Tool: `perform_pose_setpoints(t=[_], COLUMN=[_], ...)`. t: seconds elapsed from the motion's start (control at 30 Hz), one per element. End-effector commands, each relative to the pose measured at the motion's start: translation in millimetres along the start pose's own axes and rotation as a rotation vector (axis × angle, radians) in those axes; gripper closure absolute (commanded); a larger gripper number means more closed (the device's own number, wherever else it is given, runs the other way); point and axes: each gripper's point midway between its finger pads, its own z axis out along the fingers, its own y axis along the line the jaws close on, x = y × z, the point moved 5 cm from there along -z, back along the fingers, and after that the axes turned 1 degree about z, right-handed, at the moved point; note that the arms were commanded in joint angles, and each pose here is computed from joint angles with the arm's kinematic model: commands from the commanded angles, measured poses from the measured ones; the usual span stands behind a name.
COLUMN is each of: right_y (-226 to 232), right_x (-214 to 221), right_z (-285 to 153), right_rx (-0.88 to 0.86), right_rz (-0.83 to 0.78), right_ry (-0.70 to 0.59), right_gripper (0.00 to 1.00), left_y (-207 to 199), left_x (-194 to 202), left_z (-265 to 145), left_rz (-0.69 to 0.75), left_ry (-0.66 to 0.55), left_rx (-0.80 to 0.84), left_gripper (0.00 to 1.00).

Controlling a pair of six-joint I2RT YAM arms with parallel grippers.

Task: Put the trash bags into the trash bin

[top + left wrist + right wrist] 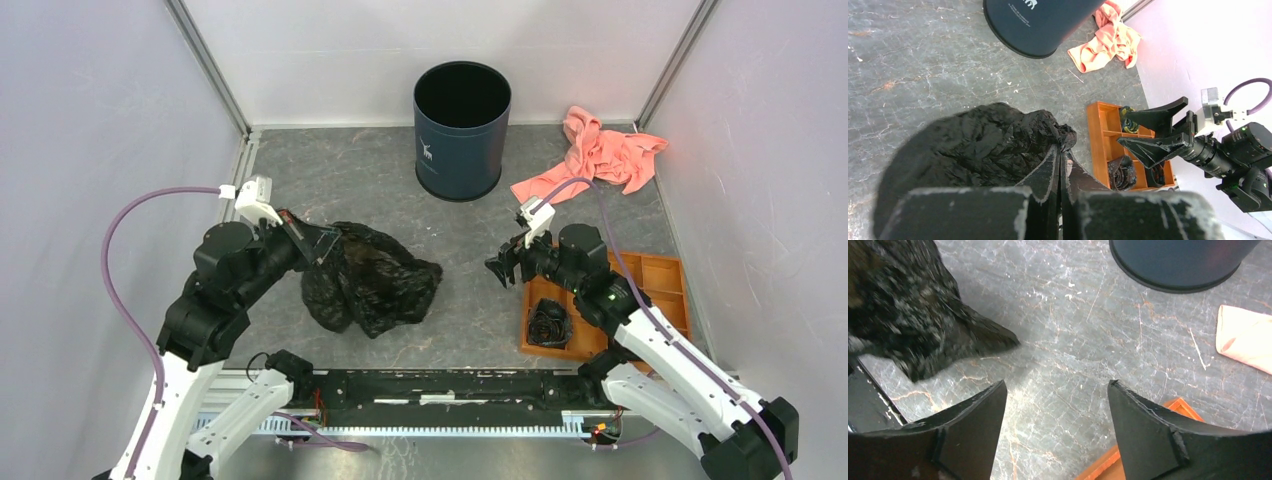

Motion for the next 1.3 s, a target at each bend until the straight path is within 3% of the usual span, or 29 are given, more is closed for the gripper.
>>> perform_pose_setpoints(t=[0.0,0.2,0.37,0.53,0.67,0.9,0.93,0.97,1.0,1.03,1.1,1.23,1.27], right_y=[1,46,103,129,137,127,121,114,108,103,93,60,50], right_x=[-3,-30,-59,-83,-80,-84,-85,-87,-88,-88,-84,-61,-52], right_z=[-6,13,46,72,91,118,121,123,124,124,123,116,114], right_rx=[-0.002,-0.299,-0.366,-0.316,-0.229,-0.049,0.001,0.052,0.091,0.113,0.131,0.193,0.196], right_rz=[-0.024,-0.014,-0.126,-0.126,-0.028,-0.032,-0.034,-0.031,-0.017,0.001,0.031,0.151,0.193], right_ry=[-0.006,-0.133,-0.131,-0.163,-0.179,-0.199,-0.197,-0.200,-0.197,-0.194,-0.193,-0.136,-0.119], right_gripper=[0.15,0.07,0.05,0.05,0.06,0.19,0.23,0.37,0.67,0.83,0.99,1.00,1.00], left_y=[-12,-26,-32,-33,-32,-35,-37,-39,-40,-39,-36,-11,-5], left_x=[-9,-2,-2,2,4,0,-1,-2,-2,-3,-3,4,7], left_z=[-3,10,17,23,27,37,39,41,44,47,53,65,67], left_rz=[0.075,0.095,0.079,0.070,0.067,0.071,0.072,0.072,0.073,0.075,0.083,0.090,0.090], left_ry=[-0.013,0.070,0.096,0.130,0.129,0.122,0.122,0.124,0.128,0.130,0.133,0.128,0.132], left_rx=[0.080,0.186,0.224,0.228,0.232,0.252,0.262,0.269,0.270,0.263,0.238,0.087,0.058], left_gripper=[0.98,0.98,0.98,0.98,0.98,0.98,0.98,0.98,0.98,0.98,0.92,0.62,0.49])
